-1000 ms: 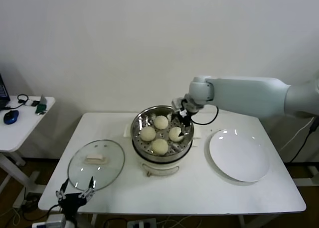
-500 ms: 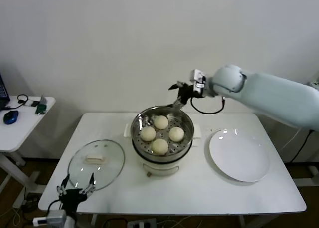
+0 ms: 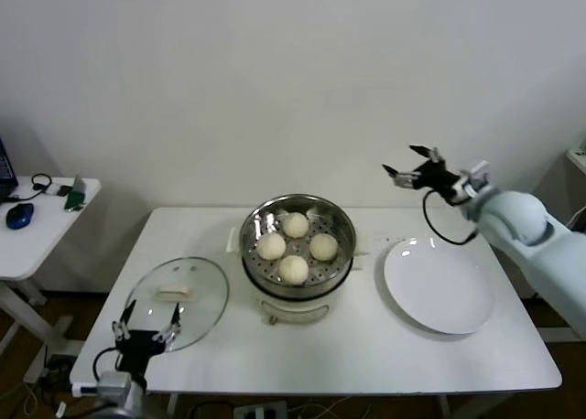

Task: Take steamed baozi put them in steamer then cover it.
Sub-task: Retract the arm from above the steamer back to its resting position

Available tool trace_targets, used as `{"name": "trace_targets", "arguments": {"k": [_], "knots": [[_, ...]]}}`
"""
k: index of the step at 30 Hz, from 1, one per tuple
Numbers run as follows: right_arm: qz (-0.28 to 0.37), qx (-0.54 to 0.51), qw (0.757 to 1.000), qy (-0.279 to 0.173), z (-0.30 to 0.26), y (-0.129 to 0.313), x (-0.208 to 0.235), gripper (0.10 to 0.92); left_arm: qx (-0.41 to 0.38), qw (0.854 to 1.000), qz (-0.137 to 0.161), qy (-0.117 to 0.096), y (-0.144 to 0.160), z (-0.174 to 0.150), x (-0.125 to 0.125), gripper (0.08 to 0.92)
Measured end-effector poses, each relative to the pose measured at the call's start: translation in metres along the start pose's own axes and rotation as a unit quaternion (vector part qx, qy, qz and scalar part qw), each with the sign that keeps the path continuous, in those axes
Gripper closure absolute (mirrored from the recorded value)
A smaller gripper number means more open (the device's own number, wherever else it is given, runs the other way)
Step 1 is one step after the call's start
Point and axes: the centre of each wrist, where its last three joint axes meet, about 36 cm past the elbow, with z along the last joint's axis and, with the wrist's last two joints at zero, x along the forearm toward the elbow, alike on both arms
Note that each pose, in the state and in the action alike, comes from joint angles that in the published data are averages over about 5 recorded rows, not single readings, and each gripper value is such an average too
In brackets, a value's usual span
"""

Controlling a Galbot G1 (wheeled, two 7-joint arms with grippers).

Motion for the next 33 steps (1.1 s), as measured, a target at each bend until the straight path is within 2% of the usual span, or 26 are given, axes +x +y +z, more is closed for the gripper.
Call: {"name": "trace_targets", "arguments": {"k": [6, 12, 19, 25, 33], "knots": [[0.049, -0.055, 0.997, -0.033, 0.065, 0.014, 0.048, 0.2, -0.044, 0.999, -0.007, -0.023, 0.006, 0.0, -0.004, 0.177], [0.078, -0.104, 0.991, -0.03, 0.15, 0.06, 0.104, 0.2, -0.097, 0.994, -0.014, -0.037, 0.011, 0.003, -0.005, 0.177], [0.113, -0.131, 0.984, -0.034, 0.212, 0.115, 0.155, 0.199, -0.194, 0.979, -0.034, -0.058, 0.013, 0.007, -0.001, 0.177], [0.145, -0.139, 0.979, -0.043, 0.24, 0.151, 0.173, 0.2, -0.312, 0.944, -0.071, -0.08, 0.008, 0.019, -0.001, 0.177], [0.165, -0.155, 0.973, -0.044, 0.262, 0.194, 0.185, 0.2, -0.469, 0.87, -0.116, -0.098, 0.002, 0.058, -0.019, 0.177]]}}
